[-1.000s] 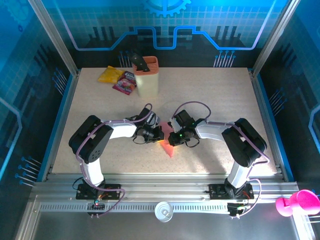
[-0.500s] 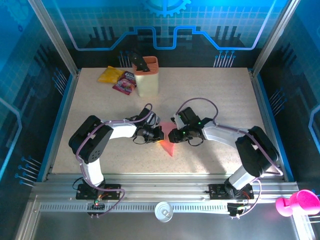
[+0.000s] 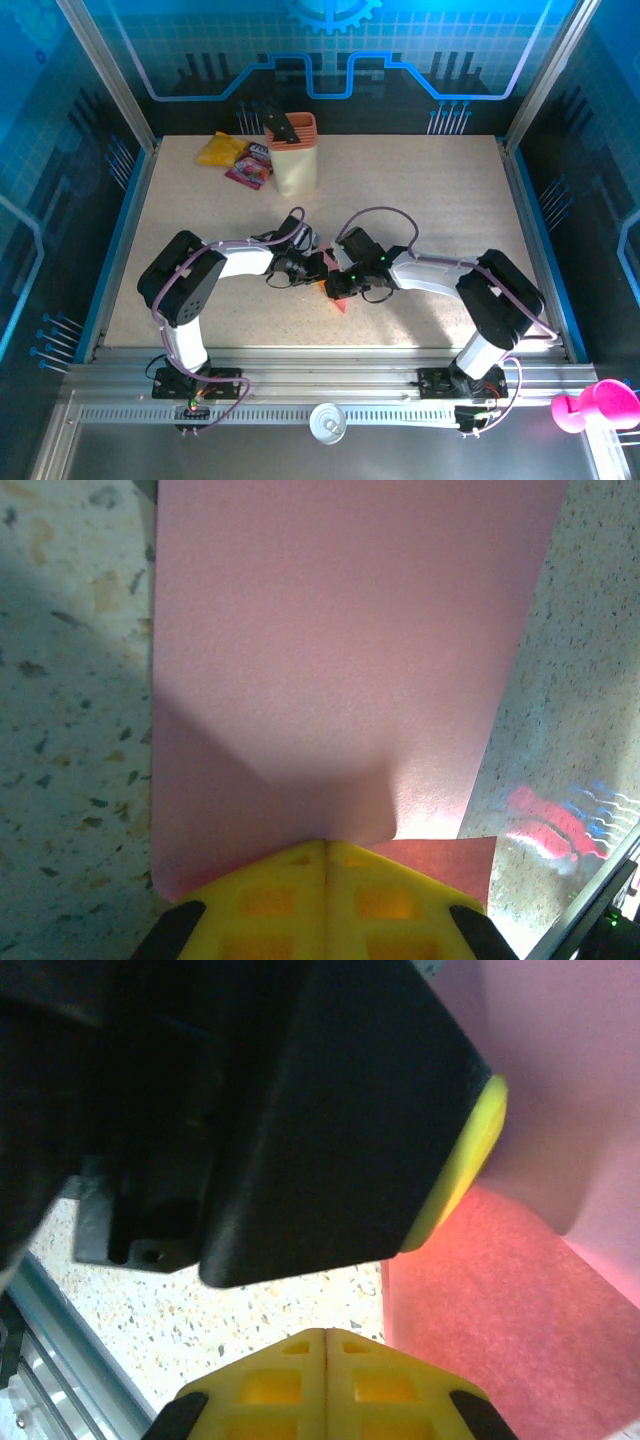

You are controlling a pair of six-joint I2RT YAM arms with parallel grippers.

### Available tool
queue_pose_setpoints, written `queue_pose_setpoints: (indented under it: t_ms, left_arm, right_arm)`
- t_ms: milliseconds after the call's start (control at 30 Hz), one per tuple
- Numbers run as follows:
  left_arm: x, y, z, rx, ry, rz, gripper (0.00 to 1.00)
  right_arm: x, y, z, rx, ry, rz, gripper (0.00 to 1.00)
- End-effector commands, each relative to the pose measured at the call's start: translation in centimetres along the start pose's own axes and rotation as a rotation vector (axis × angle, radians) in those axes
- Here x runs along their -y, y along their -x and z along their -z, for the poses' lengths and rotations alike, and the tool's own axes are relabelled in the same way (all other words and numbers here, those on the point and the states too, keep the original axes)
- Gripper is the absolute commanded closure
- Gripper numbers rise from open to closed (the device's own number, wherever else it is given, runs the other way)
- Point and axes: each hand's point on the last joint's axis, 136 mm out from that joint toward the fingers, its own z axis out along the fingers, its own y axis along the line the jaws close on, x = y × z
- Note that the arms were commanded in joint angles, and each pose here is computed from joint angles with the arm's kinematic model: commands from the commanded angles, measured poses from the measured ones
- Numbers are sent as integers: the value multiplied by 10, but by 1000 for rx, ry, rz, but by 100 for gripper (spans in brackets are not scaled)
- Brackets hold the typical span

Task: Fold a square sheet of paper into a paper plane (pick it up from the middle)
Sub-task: Third fold the triangle at the center of the table.

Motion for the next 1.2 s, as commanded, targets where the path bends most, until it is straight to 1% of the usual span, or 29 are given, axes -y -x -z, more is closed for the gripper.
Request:
queue_pose_setpoints:
  t_ms: [0,300,767,967,1167]
  left_arm:
    - [-42,-16,-9,-29,144,36,100]
    - [-44,-16,-10,-32,149,33,100]
    - [-48,-17,-9,-30,170,28,100]
    - [-49,-17,-9,-30,178,28,100]
    - [-51,-17,-9,-31,185,32,100]
  right_arm:
    - [-8,-2,-10,-12,27,0,99]
    - [14,-15,-21,-52,-32,-20,100]
    - [33,-40,-17,-72,-55,-55,100]
    - [36,-56,-11,-68,-39,-81,100]
    - [48,-74,-9,-75,-58,-111,100]
